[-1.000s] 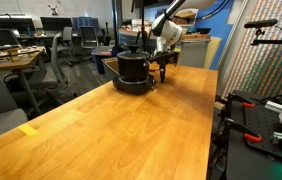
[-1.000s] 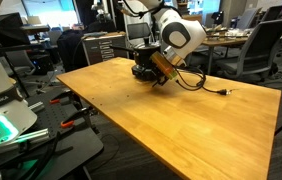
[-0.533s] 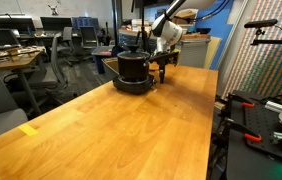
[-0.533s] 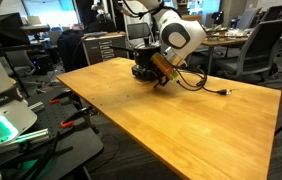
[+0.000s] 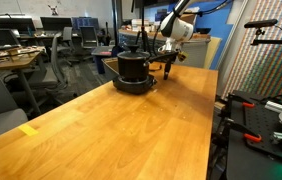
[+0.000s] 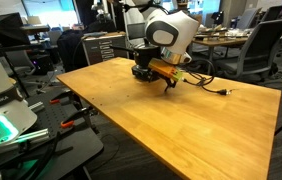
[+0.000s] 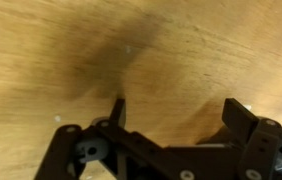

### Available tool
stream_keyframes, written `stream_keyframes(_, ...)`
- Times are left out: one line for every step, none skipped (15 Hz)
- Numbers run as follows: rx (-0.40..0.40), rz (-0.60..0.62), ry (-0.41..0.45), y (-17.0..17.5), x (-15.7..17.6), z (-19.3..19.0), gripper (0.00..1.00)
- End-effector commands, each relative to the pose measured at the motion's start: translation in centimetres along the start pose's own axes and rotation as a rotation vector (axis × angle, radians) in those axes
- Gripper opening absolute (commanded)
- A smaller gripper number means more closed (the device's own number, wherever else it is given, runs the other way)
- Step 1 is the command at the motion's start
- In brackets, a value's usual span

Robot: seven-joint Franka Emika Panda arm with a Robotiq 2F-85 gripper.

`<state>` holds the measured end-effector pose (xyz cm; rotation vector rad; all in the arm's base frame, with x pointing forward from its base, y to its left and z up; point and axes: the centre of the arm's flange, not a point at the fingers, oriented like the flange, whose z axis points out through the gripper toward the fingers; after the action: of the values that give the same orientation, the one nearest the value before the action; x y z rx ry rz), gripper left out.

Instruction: Put the pot on the stove, cover it with the lid then turn the stove on

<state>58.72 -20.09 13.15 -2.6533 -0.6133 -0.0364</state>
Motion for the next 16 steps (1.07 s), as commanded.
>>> stream_keyframes(-0.048,-0.017,0.015,-0.2,-0.7,-0.4,1.00)
stream_keyframes(-0.059,-0.019,0.015,-0.5,-1.1,-0.4,1.00)
stream_keyframes(-0.056,-0.019,0.014,-0.5,-1.1,-0.3,1.00)
stream_keyframes(-0.054,-0.018,0.013,-0.4,-1.1,-0.1,1.00)
stream_keyframes(-0.054,-0.018,0.013,-0.3,-1.0,0.0,1.00)
stream_keyframes(-0.054,-0.018,0.013,-0.3,-1.0,0.0,1.00)
stream_keyframes(-0.072,0.013,0.003,-1.1,-0.3,0.2,1.00)
stream_keyframes(-0.147,0.055,0.037,-2.5,0.1,0.5,1.00)
stream_keyframes(-0.204,0.080,0.058,-3.5,0.4,0.8,1.00)
stream_keyframes(-0.246,0.099,0.089,-4.9,0.7,1.3,1.00)
stream_keyframes(-0.277,0.135,0.124,-6.3,1.0,1.9,1.00)
stream_keyframes(-0.314,0.166,0.150,-7.6,1.3,2.5,1.00)
stream_keyframes(-0.363,0.183,0.178,-9.0,1.6,3.1,1.00)
stream_keyframes(-0.415,0.200,0.195,-10.0,1.9,3.5,1.00)
stream_keyframes(-0.475,0.197,0.192,-11.2,2.3,3.2,1.00)
stream_keyframes(-0.514,0.222,0.218,-12.2,2.6,2.4,1.00)
